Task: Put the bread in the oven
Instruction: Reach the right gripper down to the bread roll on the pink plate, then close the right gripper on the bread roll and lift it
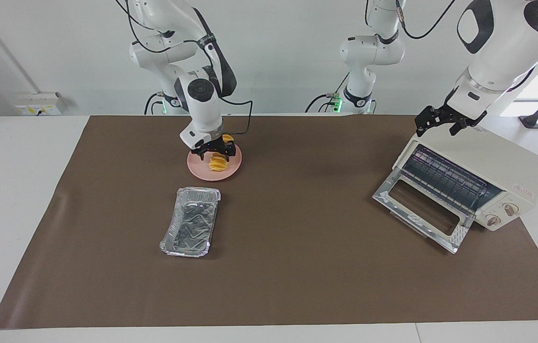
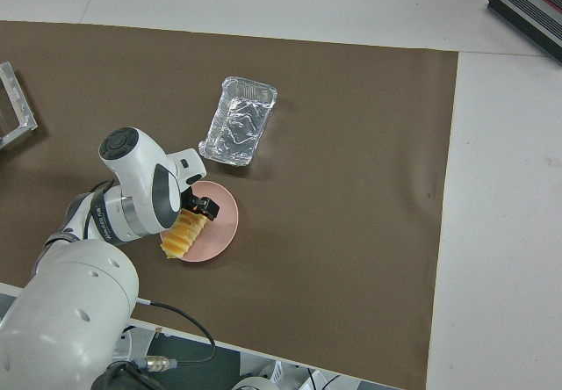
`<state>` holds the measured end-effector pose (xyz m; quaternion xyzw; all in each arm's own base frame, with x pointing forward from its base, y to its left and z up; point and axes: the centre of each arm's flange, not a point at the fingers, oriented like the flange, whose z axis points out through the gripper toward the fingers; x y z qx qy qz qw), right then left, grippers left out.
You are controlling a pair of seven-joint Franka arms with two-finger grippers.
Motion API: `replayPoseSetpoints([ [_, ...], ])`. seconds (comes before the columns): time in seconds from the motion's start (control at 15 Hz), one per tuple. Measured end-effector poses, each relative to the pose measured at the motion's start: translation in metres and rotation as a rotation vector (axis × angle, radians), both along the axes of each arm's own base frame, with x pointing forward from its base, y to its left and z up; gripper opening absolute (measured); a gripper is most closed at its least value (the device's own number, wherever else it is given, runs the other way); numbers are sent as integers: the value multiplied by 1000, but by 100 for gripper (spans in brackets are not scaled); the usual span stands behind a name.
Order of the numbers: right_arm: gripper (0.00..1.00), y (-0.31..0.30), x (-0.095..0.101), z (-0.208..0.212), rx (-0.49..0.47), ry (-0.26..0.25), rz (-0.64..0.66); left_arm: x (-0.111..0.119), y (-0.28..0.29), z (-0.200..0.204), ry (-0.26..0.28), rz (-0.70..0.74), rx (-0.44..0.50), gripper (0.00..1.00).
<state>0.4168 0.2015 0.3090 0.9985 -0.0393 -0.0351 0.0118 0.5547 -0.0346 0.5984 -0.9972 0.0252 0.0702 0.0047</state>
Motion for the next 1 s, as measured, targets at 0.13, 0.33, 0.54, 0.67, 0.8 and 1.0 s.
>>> replayPoseSetpoints([
  [0.13, 96, 0, 1, -1, 7, -3, -5, 0, 0, 0, 0, 0, 0, 100],
  [0.33, 75, 7, -1, -1, 22, -20, 7, 0, 0, 0, 0, 0, 0, 100],
  [0.54, 41, 15, -3, -2, 29, -36, 20, 0, 0, 0, 0, 0, 0, 100],
  [0.67, 25, 15, -3, -2, 30, -37, 20, 0, 0, 0, 0, 0, 0, 100],
  [0.8, 18, 13, -2, -2, 31, -38, 17, 0, 0, 0, 0, 0, 0, 100],
  [1.0, 10, 15, 3, 4, 24, -21, 20, 0, 0, 0, 0, 0, 0, 100],
])
